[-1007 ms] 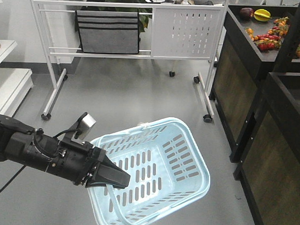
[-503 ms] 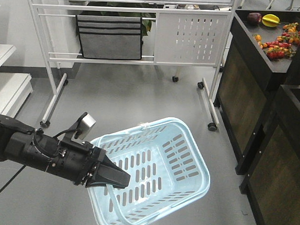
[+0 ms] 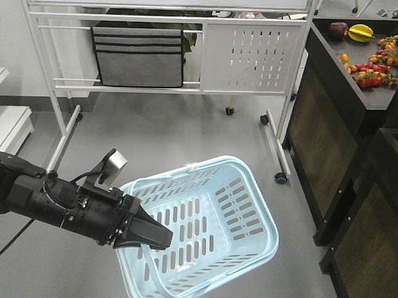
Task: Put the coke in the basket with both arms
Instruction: 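Drive past the whiteboard stand holding the basket in the left gripper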
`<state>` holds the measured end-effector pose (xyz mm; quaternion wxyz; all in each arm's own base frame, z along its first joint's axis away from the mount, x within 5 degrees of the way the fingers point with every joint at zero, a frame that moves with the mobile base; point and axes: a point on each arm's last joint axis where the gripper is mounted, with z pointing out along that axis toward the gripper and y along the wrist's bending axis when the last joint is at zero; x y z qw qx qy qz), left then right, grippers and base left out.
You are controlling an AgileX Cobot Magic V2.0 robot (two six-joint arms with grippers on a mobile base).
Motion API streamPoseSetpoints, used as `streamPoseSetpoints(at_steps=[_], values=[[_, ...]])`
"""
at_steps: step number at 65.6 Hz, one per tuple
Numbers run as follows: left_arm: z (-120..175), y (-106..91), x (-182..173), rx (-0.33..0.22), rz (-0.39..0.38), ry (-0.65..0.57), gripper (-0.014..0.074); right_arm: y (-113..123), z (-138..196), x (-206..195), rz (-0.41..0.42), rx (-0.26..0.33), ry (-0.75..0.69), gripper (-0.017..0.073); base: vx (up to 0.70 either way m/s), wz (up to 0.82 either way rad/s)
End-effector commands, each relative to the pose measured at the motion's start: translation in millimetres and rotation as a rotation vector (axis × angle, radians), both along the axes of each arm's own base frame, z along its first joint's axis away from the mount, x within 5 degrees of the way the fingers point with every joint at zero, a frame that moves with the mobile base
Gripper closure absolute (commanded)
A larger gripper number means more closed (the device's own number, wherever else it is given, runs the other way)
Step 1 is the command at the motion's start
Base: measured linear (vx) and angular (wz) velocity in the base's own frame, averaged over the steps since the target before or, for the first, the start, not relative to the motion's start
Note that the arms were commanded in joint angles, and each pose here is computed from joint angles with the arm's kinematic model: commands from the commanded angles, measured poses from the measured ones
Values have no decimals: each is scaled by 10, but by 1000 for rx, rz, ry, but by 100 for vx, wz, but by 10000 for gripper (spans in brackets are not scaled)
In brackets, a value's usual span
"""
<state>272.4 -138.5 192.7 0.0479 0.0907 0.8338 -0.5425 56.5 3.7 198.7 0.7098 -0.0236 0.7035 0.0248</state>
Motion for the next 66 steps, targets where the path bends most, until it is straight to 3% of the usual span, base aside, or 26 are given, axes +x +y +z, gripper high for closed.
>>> streamPoseSetpoints(at_steps=[1,66], values=[[270,-44,-32,-120,-22,-43,601,3,37,-10,2,-1,-76,568,19,-5],[270,-44,-32,-120,-22,-43,600,3,37,-10,2,-1,-76,568,20,-2]])
